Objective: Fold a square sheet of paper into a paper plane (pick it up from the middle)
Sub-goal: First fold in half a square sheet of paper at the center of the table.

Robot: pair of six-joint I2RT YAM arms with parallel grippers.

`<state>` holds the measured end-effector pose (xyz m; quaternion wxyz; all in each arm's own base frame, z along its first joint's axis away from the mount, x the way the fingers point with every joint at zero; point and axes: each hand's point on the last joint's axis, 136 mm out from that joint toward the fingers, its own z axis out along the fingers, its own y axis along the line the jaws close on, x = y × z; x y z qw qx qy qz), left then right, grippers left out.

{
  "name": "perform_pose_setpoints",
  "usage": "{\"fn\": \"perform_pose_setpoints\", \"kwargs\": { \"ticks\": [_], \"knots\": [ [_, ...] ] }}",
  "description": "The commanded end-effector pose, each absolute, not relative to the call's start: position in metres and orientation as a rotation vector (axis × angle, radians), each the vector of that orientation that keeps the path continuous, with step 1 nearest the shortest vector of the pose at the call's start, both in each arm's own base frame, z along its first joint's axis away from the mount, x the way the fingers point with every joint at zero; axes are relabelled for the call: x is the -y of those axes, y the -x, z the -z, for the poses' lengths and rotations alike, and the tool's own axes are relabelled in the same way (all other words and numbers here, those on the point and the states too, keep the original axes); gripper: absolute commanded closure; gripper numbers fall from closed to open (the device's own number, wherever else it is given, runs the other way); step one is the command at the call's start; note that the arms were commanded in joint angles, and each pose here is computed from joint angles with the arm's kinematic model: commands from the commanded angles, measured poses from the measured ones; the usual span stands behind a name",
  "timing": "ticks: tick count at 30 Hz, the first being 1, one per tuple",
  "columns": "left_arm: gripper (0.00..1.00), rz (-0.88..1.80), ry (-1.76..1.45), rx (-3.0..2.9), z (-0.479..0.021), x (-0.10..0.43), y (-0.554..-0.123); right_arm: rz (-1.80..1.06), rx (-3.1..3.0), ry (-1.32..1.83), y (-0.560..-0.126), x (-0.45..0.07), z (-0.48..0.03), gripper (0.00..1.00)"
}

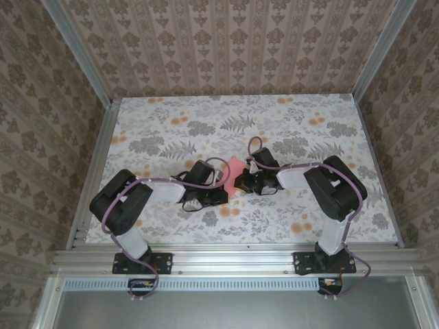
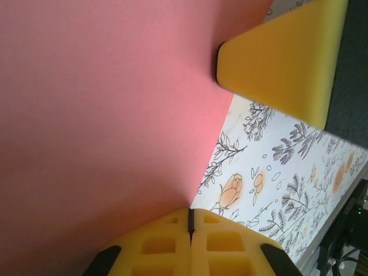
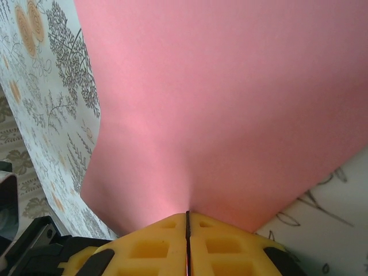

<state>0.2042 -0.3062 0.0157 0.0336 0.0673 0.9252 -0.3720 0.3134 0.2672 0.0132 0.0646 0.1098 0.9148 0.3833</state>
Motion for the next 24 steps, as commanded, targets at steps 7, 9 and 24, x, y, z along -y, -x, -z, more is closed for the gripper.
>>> {"fn": "perform_pose_setpoints", "kwargs": {
  "ticks": [7,9,24],
  "knots": [
    [1.00,0.870,-0.069,-3.129,0.037,0.255,-0.163,-1.007,-2.756,-0.428,-0.349,-0.223,0.006,0.89],
    [1.00,0.872,-0.070,-3.128,0.038,0.255,-0.163,-0.995,-2.755,-0.438,-0.353,-0.218,0.008,0.89],
    [1.00,0.920,-0.099,-3.093,0.026,0.266,-0.171,-0.893,-2.681,-0.487,-0.400,-0.169,-0.013,0.87]
  ]
}}
